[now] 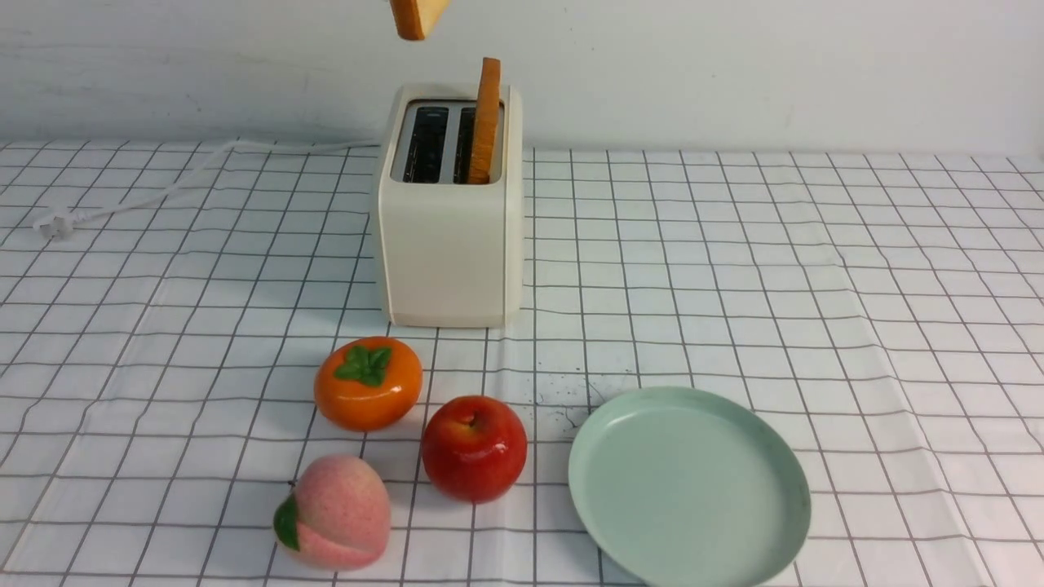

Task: Take toasted bread from bread machine on white checkered table place on plate.
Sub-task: 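Place the slice of bread on the plate with the left gripper, then grasp the toast slice in the toaster and pull it up out of the slot with the right gripper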

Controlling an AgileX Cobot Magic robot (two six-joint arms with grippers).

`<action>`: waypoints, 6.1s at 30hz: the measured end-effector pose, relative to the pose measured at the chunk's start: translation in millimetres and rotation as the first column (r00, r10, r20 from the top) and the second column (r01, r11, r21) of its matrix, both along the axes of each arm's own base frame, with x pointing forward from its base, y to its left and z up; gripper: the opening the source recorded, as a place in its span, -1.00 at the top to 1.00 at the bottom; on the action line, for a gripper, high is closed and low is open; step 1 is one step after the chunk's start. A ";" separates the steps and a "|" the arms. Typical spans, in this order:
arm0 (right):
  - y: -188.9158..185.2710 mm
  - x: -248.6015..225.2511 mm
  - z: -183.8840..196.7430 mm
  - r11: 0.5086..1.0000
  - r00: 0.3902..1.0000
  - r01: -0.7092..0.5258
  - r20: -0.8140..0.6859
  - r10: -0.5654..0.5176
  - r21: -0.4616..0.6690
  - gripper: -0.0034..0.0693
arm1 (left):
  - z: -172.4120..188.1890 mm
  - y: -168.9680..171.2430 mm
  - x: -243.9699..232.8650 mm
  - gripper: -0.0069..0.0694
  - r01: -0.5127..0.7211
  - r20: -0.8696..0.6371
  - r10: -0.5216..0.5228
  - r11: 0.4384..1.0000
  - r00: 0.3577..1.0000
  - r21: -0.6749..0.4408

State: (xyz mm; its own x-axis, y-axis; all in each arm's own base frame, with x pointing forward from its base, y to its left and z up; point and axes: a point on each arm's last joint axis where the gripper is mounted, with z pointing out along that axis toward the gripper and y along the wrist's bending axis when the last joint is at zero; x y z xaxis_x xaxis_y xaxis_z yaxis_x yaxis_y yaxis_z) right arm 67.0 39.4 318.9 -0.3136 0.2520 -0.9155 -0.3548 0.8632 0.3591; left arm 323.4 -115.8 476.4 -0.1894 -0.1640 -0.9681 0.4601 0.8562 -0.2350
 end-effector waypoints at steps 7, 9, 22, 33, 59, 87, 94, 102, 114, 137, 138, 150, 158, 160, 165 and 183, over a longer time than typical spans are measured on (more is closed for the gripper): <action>0.1 0.0 0.1 1.000 1.000 0.000 0.000 0.000 0.002 0.60 | -1.0 -2.0 -7.5 0.63 0.047 -0.045 -0.046 0.999 0.998 0.022; 0.1 0.0 0.1 1.000 1.000 0.000 0.000 0.000 0.002 0.60 | -2.6 -2.8 -8.2 0.63 0.060 -0.060 -0.058 0.998 0.996 0.030; 1.6 -1.2 -1.7 1.000 1.000 -0.021 -0.019 0.021 -0.004 0.57 | -59.5 -29.2 -34.3 0.63 0.390 -0.431 -0.418 0.908 0.800 -0.155; 3.0 -2.3 -3.3 0.999 0.999 -0.040 -0.038 0.040 -0.008 0.57 | -143.7 -38.6 -30.5 0.63 0.390 -0.542 -0.501 0.866 0.675 -0.313; 7.0 -5.9 -7.7 0.995 0.992 -0.096 -0.089 0.094 -0.016 0.57 | -202.8 -100.8 -20.4 0.63 0.400 -0.623 -0.493 0.867 0.607 -0.296; 7.3 -6.3 -8.1 0.995 0.991 -0.101 -0.093 0.099 -0.017 0.56 | -264.1 -138.8 -8.7 0.63 0.350 -0.670 -0.464 0.884 0.579 -0.310; 6.9 -5.9 -7.6 0.995 0.992 -0.096 -0.089 0.094 -0.015 0.56 | -266.4 -136.8 -6.7 0.47 0.349 -0.671 -0.433 0.899 0.602 -0.266; 7.1 -6.0 -7.5 0.995 0.992 -0.097 -0.088 0.095 -0.011 0.54 | -265.3 -135.0 -5.4 -0.47 0.344 -0.666 -0.411 0.908 0.623 -0.239; 7.2 -6.0 -7.3 0.995 0.992 -0.097 -0.088 0.096 -0.009 0.53 | -199.0 -114.3 -12.2 -0.70 0.309 -0.480 -0.323 0.945 0.816 -0.111; 11.6 6.5 9.6 0.983 0.969 -0.175 -0.185 0.163 -0.051 0.53 | -82.2 -19.4 -142.5 0.85 0.266 -0.059 -0.263 0.962 0.963 0.060; 12.3 9.4 11.6 0.981 0.963 -0.188 -0.206 0.174 -0.054 0.53 | -83.2 -13.7 -150.6 0.85 0.260 -0.050 -0.257 0.964 0.965 0.061; 17.1 68.8 35.9 0.957 0.874 -0.285 -0.426 0.234 -0.059 0.56 | -137.7 49.1 -248.3 0.85 0.224 -0.001 -0.225 0.972 0.974 -0.067; 20.9 120.7 58.7 0.952 0.858 -0.301 -0.451 0.247 -0.053 0.90 | -155.6 59.8 -265.8 0.85 0.227 0.033 -0.225 0.971 0.974 -0.080; 25.3 132.4 64.9 0.947 0.854 -0.317 -0.451 0.261 -0.052 0.90 | -156.2 59.9 -265.8 0.85 0.226 0.031 -0.225 0.971 0.974 -0.081; 77.7 179.4 86.5 0.894 0.812 -0.429 -0.487 0.321 -0.126 0.90 | -156.6 59.8 -265.8 0.85 0.226 0.030 -0.224 0.971 0.974 -0.082; 228.4 348.5 51.5 0.942 0.938 -0.257 -0.290 0.188 -0.218 -0.26 | -155.9 60.3 -265.4 0.85 0.220 0.037 -0.217 0.972 0.975 -0.085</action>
